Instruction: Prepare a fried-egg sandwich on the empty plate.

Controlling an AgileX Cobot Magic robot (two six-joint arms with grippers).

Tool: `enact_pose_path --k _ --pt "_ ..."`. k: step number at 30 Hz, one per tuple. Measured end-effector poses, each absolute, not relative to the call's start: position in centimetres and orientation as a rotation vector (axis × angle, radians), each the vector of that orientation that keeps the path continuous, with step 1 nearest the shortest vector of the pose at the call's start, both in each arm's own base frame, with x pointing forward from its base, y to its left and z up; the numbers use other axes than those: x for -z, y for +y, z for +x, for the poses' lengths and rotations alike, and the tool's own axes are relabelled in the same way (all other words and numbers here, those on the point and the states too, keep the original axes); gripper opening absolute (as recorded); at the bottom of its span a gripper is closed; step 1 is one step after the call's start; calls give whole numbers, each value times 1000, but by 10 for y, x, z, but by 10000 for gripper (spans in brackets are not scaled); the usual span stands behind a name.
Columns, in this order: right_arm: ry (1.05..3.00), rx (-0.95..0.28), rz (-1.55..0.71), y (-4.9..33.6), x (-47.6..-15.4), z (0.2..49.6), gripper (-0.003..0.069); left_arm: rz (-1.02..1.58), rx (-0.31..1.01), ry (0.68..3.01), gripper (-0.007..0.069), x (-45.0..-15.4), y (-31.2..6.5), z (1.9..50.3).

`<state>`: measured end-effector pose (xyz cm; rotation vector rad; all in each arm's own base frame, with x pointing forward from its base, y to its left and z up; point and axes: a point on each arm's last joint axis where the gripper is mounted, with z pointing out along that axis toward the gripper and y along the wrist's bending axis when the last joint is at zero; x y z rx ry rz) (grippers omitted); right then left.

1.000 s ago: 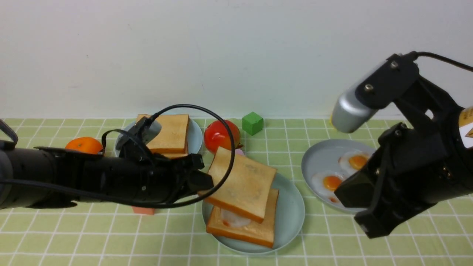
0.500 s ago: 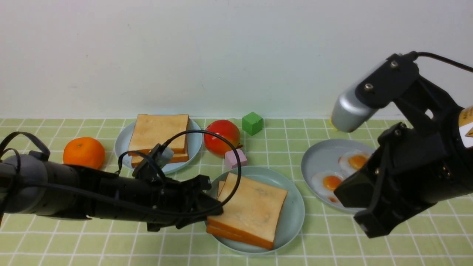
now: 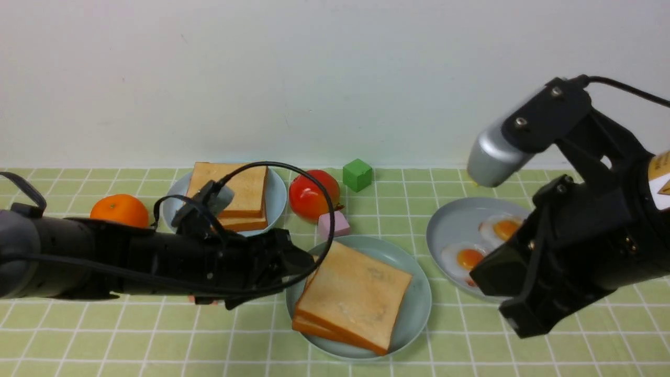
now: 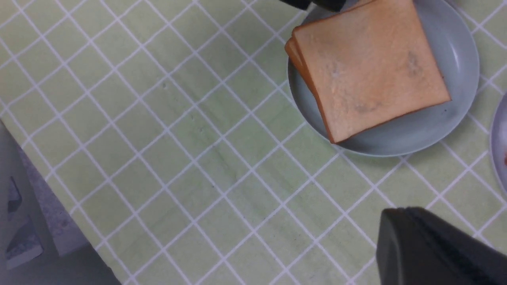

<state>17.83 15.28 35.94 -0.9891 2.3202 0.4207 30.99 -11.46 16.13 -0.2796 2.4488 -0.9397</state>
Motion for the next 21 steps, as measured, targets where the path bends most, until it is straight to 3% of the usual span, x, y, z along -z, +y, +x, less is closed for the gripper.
enact_pose_path --k 4,8,13,15,21 --pt "2399 -346 -825 146 -358 183 22 -351 884 2383 536 -173 -93 322" --pt "2473 -304 -662 135 -357 178 26 -262 1042 2265 498 -209 -84 325" --pt "2406 -354 -539 117 -357 157 30 -84 1154 2222 356 -254 -80 304" --pt "2313 -400 -488 103 -354 141 31 59 1091 2256 256 -277 -76 280" --pt "2066 -466 -417 65 -332 95 31 118 860 2362 15 -315 -62 195"
